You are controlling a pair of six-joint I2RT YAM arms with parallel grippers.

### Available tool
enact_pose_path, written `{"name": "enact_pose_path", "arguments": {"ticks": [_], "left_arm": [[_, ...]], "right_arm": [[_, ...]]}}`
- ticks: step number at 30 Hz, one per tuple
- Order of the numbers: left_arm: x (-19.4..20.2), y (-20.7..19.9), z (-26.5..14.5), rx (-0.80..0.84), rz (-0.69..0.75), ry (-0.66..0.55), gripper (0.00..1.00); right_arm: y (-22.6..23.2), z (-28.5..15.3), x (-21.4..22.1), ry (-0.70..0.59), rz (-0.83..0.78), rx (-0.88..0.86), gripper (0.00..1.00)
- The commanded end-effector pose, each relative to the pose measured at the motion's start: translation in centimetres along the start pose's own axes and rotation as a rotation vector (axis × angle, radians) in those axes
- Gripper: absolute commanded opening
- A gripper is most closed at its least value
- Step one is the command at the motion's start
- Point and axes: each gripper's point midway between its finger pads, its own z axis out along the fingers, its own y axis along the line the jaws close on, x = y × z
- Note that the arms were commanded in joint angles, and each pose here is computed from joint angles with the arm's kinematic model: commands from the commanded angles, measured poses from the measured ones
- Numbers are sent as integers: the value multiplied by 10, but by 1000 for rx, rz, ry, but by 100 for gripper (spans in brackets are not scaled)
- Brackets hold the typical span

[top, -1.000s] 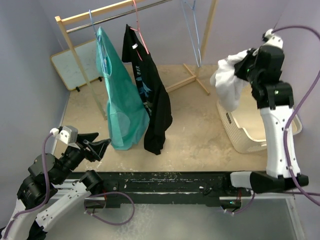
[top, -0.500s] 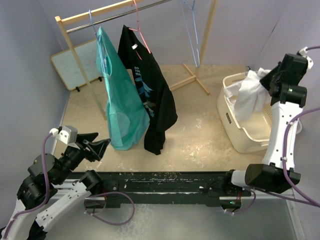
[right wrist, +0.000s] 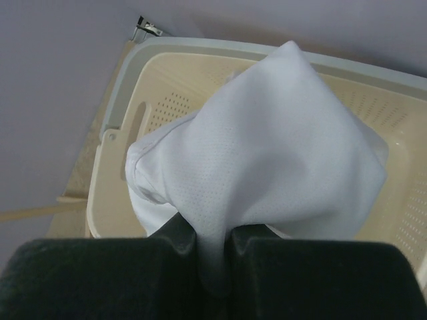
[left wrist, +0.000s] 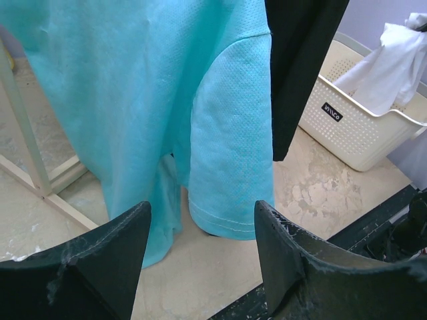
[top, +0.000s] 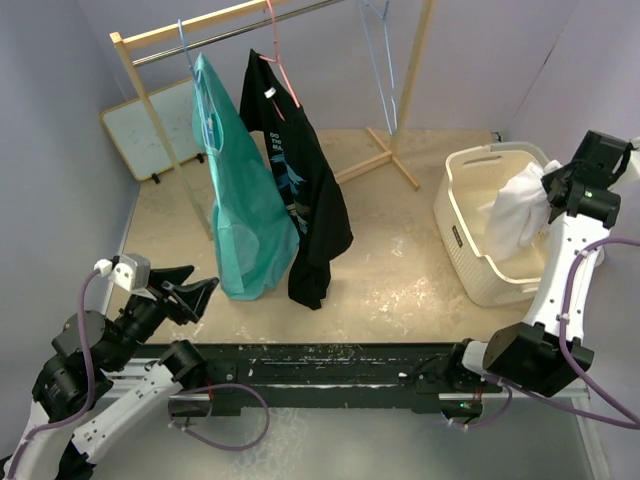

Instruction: Remove the t-shirt from the hanger

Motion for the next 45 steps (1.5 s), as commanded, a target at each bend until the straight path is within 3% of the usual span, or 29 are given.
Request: {"name": "enact_pose_path", "arguments": {"ticks": [1,2,3,4,5,11,14,16,18,19,21,22,26,27,30,32,37,45], "left_arm": [[-12,1,-3,-9,-25,-57,66],[-12,1,-3,-8,-25,-58,67],[-12,1,-3,-8,-24,-57,67],[-11,1,-2,-9,-24,-54,67],[-11,1,-2,-8,-24,-51,67],[-10,1,0,-12,-23,-45,68],[-10,1,0,-14,-23,-44,68],[-10,2,0,-16,-24,-45,69],[-10,2,0,-17,-25,-43,69],[-9,2,0,-18,-24,-43,69],[-9,2,2,-20,-23,-38,69],[-8,2,2,-20,-22,-35,69],[-7,2,4,-25,-18,-28,69],[-7,3,4,-28,-19,-28,69],[-7,3,4,-32,-20,-30,69],[-8,4,4,-34,-21,-30,69],[-8,5,3,-44,-25,-31,69],[-8,7,3,-54,-27,-32,69]], "right_arm": [[11,-5,-16,-71,53,-76,2],[15,-2,-12,-53,48,-97,19],[18,0,-8,-32,36,-114,70],[23,0,-4,-10,21,-141,95],[28,-2,-1,11,8,-171,99],[58,-51,-17,-45,-26,-396,97],[112,-116,-6,-14,-51,-817,74],[148,-178,9,2,-87,-1090,64],[177,-238,20,-19,-171,-1258,55],[189,-262,27,-33,-229,-1309,46],[209,-302,38,-6,-298,-1404,8],[217,-316,43,27,-326,-1444,0],[254,-343,76,100,-489,-1506,2],[262,-352,83,104,-528,-1512,9],[287,-361,110,114,-633,-1463,43],[300,-358,124,122,-674,-1429,51],[323,-348,152,139,-711,-1402,55],[324,-342,184,138,-783,-1358,55]]}}
